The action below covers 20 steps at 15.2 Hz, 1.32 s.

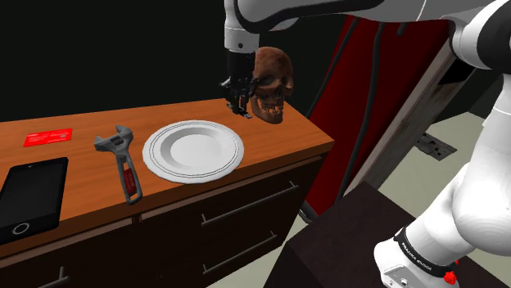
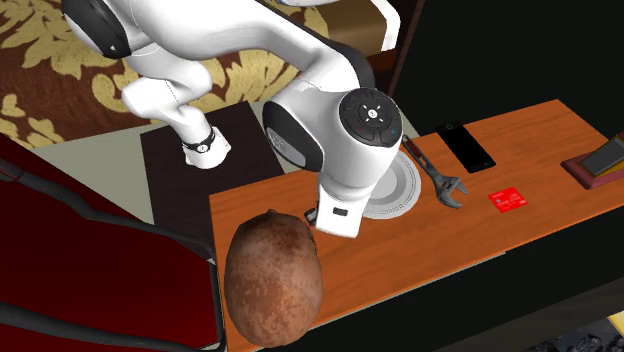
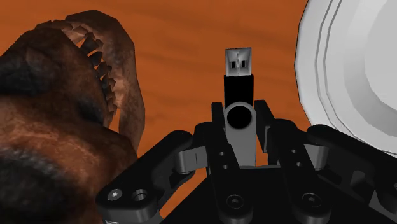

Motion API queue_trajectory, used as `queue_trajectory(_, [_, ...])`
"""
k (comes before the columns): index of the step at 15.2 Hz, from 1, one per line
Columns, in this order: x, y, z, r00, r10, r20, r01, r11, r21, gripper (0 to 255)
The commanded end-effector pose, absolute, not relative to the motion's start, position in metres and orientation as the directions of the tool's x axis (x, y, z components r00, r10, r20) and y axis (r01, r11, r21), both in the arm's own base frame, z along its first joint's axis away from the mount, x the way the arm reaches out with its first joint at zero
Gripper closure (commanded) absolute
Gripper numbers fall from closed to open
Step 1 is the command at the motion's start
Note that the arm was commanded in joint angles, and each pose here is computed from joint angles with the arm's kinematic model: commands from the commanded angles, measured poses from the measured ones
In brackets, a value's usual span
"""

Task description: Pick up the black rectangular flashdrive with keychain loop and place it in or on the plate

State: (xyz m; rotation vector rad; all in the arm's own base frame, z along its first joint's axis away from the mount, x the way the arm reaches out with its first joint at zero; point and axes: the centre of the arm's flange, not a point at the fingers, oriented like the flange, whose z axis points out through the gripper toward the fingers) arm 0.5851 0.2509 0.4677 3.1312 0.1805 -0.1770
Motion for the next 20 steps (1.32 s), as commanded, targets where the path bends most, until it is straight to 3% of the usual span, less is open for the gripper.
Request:
queue_trajectory(1, [0.584, 0.251, 0.479, 0.987, 0.114, -0.113, 0.115, -0.993, -0.006, 255])
queue_trajectory(5, [0.584, 0.251, 0.499, 0.987, 0.114, -0.113, 0.115, -0.993, -0.006, 255])
queue_trajectory(20, [0.523, 0.42, 0.496, 0.987, 0.114, -0.113, 0.115, -0.993, -0.006, 255])
